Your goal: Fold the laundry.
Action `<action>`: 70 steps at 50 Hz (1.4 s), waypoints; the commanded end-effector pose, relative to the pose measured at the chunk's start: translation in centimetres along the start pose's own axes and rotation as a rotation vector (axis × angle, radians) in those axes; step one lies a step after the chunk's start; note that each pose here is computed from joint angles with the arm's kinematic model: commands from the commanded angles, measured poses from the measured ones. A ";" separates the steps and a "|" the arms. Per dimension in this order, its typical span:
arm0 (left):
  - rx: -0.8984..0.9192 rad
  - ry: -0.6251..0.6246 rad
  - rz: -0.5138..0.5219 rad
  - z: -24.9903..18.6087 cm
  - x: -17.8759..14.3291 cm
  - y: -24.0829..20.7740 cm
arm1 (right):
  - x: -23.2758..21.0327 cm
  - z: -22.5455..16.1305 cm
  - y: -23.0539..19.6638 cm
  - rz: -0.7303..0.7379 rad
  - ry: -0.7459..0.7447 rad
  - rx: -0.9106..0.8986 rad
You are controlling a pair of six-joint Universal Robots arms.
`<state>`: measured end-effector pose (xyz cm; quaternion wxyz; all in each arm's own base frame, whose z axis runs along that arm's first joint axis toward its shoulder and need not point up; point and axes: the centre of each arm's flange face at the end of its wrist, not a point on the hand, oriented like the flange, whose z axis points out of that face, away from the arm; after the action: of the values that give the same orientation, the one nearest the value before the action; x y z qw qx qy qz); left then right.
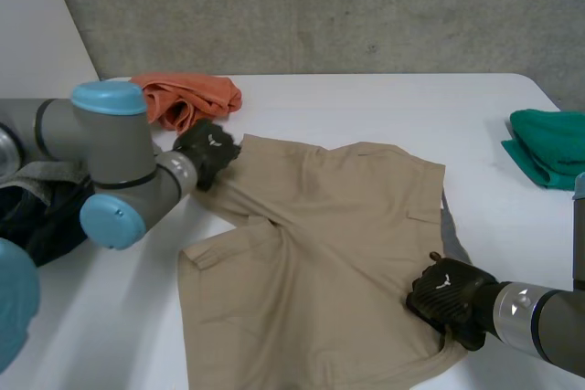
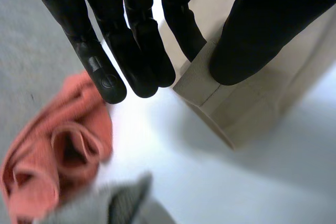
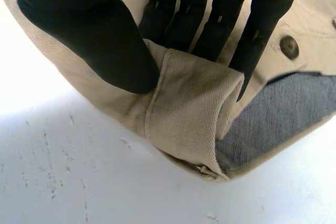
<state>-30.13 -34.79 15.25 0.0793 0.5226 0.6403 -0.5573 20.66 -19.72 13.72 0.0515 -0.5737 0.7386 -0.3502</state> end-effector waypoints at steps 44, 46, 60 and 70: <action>-0.305 0.170 -0.538 -25.8 9.5 0.6 | 3.7 1.1 -2.5 0.380 0.178 0.222; -0.305 0.165 -0.540 -25.7 9.6 0.6 | 4.0 1.2 -2.5 0.393 0.205 0.230; -0.277 0.143 -0.475 -23.6 11.5 0.2 | 4.7 1.6 -2.0 0.428 0.266 0.250; -0.276 0.107 -0.455 -20.7 12.2 0.2 | 4.6 1.7 -1.8 0.427 0.263 0.246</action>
<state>-24.63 -10.15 15.21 -0.0174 0.3819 0.8164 -0.4327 21.47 -24.71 15.05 0.0972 -0.3438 0.7942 -0.4915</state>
